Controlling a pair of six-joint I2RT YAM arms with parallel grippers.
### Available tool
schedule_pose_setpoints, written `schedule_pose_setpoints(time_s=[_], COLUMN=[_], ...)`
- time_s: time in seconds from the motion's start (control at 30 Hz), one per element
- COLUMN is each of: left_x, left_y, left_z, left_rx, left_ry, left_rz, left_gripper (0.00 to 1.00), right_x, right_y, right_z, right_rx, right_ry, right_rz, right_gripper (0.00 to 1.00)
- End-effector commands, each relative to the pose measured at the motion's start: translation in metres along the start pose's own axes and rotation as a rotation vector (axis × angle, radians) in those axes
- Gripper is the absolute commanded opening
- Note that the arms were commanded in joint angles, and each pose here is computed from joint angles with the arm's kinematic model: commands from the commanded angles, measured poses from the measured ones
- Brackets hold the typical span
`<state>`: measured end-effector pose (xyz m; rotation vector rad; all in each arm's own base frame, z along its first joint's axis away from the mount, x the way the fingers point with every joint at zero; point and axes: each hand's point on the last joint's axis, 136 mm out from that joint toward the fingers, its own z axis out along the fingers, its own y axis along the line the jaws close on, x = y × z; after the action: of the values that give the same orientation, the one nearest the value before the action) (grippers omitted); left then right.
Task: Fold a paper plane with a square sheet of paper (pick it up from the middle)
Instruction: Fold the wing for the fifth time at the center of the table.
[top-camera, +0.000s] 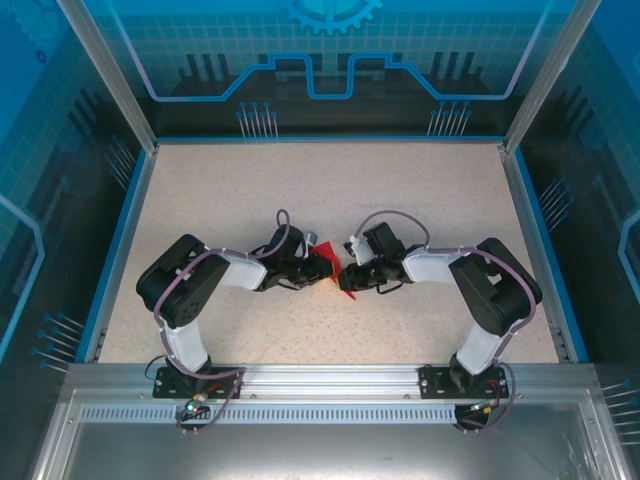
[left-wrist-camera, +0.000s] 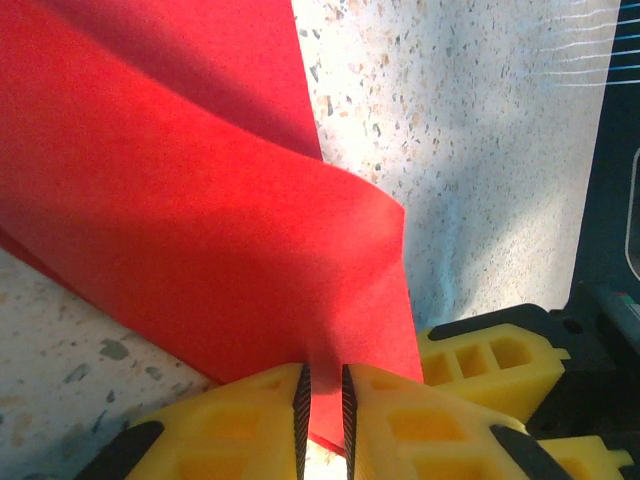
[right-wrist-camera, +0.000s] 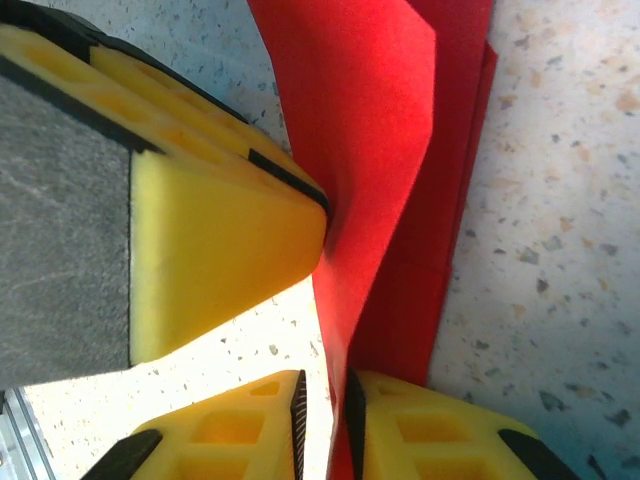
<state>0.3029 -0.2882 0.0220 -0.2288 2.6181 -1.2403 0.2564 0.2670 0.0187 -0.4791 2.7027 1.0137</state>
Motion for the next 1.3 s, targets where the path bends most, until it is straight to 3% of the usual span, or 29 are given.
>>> schedule_pose_setpoints(time_s=[0.0,0.23,0.7,0.83,1.07,1.27], left_x=[0.003,0.004,0.003,0.001,0.001,0.001], left_y=[0.014,0.017,0.023,0.026,0.029,0.033], left_z=[0.002,0.002,0.001,0.000,0.001,0.001], left_rx=[-0.069,-0.081,-0.132,-0.155,-0.179,-0.198], left_ry=[0.009,0.010,0.010,0.007,0.010,0.012], left_rz=[0.005,0.001,-0.024,-0.027,-0.041,-0.048], left_gripper=[0.19,0.19,0.18,0.18,0.18,0.19], right_x=[0.006,0.012,0.030,0.030,0.022,0.033], right_y=[0.002,0.002,-0.019,-0.021,-0.006,-0.012], right_z=[-0.012,-0.015,0.003,0.004,-0.017,-0.017], right_rx=[0.005,0.009,0.051,0.056,0.048,0.067], right_ry=[0.020,0.039,0.109,0.110,0.068,0.097], right_rz=[0.025,0.027,0.055,0.065,0.007,0.023], right_gripper=[0.22,0.22,0.10,0.10,0.19,0.15])
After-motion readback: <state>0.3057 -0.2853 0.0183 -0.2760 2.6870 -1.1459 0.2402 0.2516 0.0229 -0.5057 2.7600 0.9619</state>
